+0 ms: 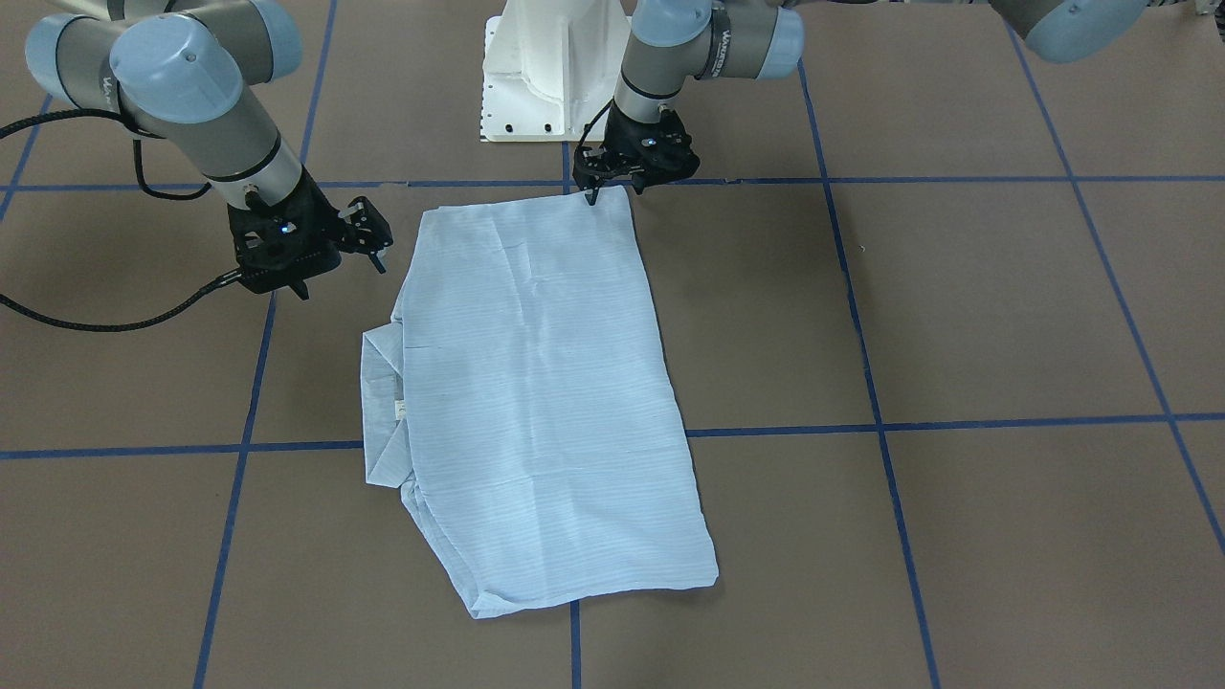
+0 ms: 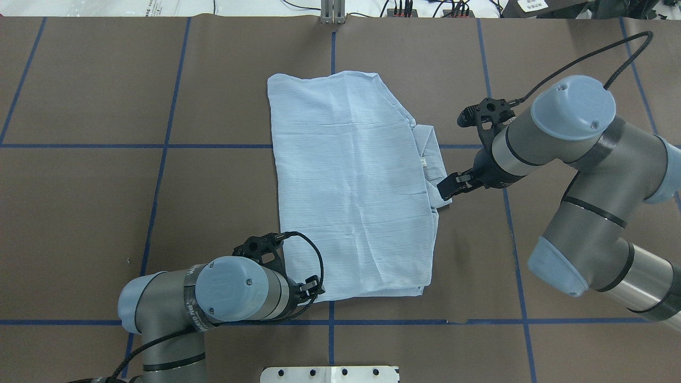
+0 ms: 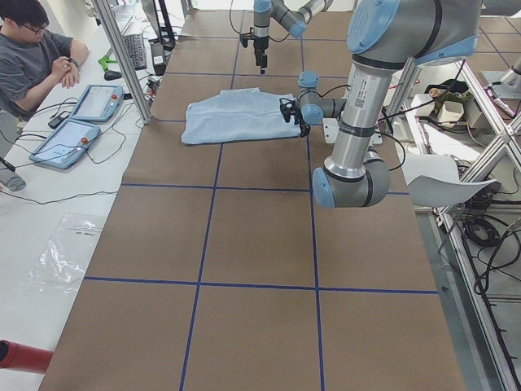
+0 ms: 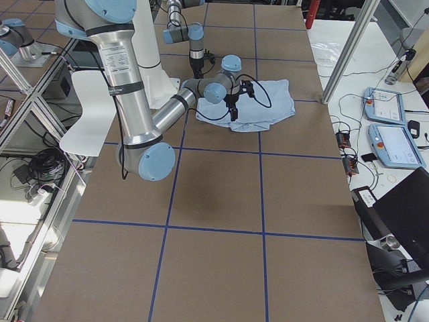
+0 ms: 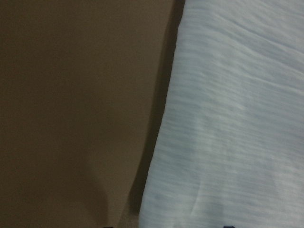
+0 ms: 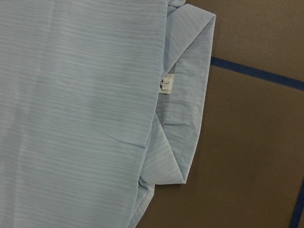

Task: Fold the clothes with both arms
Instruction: 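Move the right gripper to the shirt's near corner beside the left gripper, then grasp the near edge corners of the shirt with both grippers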

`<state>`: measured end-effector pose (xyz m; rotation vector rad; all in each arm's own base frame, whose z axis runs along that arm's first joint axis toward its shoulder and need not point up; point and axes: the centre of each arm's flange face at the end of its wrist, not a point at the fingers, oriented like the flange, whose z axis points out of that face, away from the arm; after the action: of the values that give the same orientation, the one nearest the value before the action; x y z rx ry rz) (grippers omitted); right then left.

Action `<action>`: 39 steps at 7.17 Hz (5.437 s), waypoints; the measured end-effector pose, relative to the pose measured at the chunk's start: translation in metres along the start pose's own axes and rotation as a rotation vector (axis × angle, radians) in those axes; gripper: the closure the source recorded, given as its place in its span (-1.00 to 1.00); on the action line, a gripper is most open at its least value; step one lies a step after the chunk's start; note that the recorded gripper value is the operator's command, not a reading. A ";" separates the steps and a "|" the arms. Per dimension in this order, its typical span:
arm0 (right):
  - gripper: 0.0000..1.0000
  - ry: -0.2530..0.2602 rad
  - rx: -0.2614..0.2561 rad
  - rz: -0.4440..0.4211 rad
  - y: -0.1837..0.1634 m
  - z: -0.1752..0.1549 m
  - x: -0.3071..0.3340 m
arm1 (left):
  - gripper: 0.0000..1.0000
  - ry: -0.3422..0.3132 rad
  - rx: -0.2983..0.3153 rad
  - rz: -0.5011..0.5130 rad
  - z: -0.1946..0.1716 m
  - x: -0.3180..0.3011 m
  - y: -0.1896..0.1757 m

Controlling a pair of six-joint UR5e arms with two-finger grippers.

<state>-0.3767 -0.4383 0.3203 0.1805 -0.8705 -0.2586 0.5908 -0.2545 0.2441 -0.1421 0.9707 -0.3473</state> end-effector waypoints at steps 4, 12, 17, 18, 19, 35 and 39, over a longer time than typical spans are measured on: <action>-1.00 0.003 0.000 0.001 0.002 0.000 0.002 | -0.33 -0.006 0.002 0.005 0.005 0.001 0.000; -1.00 0.002 0.000 0.001 0.002 -0.001 0.002 | 1.00 0.020 0.007 0.002 -0.006 0.007 -0.005; -1.00 -0.019 -0.025 0.233 0.026 0.014 -0.039 | 1.00 0.092 0.024 -0.024 -0.052 0.022 -0.033; -1.00 -0.017 -0.031 0.332 0.038 0.022 -0.056 | 1.00 0.094 0.021 -0.029 -0.055 0.022 -0.038; -1.00 -0.003 -0.028 0.439 0.056 0.036 -0.078 | 1.00 0.094 0.019 -0.031 -0.057 0.022 -0.041; 0.25 0.125 0.028 0.860 0.135 0.122 -0.163 | 1.00 0.096 0.021 -0.032 -0.058 0.023 -0.044; 1.00 0.130 0.023 0.856 0.137 0.120 -0.166 | 1.00 0.103 0.020 -0.032 -0.060 0.026 -0.043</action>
<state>-0.5515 -0.2650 0.3105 -0.1608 -0.7524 0.5567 0.5449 -0.3014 0.2019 -0.1232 1.0669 -0.3968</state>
